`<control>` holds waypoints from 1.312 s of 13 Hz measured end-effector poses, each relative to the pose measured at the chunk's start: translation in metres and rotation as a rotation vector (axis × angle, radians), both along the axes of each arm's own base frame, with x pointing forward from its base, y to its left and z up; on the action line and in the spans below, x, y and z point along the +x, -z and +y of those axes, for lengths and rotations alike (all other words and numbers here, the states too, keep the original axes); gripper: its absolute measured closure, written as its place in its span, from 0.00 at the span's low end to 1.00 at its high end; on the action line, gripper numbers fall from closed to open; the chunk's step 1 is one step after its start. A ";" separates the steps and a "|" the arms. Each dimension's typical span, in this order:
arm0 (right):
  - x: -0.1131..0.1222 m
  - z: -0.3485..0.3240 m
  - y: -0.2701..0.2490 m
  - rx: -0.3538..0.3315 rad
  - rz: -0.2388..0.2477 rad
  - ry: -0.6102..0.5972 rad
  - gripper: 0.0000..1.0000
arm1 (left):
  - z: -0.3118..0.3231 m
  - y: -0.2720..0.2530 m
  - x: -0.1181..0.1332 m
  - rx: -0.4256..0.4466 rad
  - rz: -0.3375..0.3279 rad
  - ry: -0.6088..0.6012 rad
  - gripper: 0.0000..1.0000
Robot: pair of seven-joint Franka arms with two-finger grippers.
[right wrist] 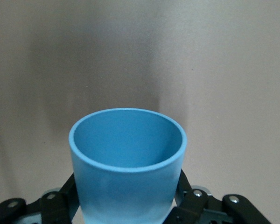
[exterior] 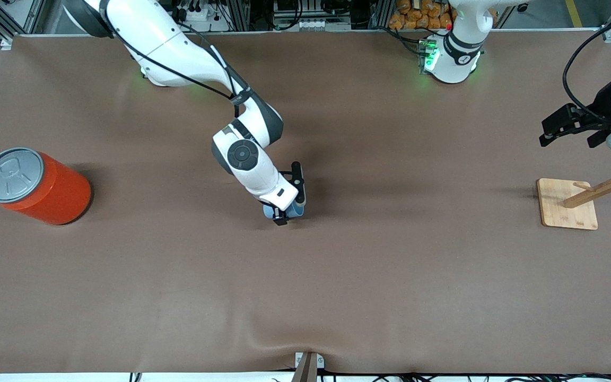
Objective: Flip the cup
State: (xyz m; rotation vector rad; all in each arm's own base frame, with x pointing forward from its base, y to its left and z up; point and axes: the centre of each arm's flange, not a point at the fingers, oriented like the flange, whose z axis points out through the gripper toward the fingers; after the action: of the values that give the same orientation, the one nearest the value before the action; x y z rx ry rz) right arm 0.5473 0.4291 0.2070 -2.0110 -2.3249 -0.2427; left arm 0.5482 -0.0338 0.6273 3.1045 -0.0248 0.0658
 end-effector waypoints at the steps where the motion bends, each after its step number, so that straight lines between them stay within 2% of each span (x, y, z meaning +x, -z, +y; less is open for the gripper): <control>1: -0.002 0.003 0.002 -0.010 -0.006 -0.007 0.14 | 0.000 0.001 0.000 0.000 0.002 0.000 0.00; 3: -0.004 0.006 0.002 -0.017 -0.015 -0.014 0.00 | 0.000 0.005 0.002 -0.001 0.010 0.000 0.00; 9: 0.013 -0.001 -0.012 -0.009 -0.048 0.006 0.00 | -0.002 0.011 0.005 -0.001 0.024 0.005 0.00; 12: 0.033 -0.022 -0.034 -0.037 -0.018 0.057 0.00 | -0.006 0.023 0.008 -0.006 0.055 0.015 0.00; 14: 0.047 -0.039 -0.064 -0.064 0.023 0.123 0.00 | -0.022 0.041 0.015 -0.080 0.093 0.029 0.00; 17: 0.068 -0.068 -0.117 -0.070 0.049 0.315 0.00 | -0.049 0.086 0.034 -0.291 0.192 0.021 0.00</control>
State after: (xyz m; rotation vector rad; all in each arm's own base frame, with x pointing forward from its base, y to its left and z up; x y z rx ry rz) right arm 0.6149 0.3610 0.3238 -2.3827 -2.0058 -0.1247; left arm 0.5818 -0.0824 0.5409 2.8049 -0.0387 -0.2096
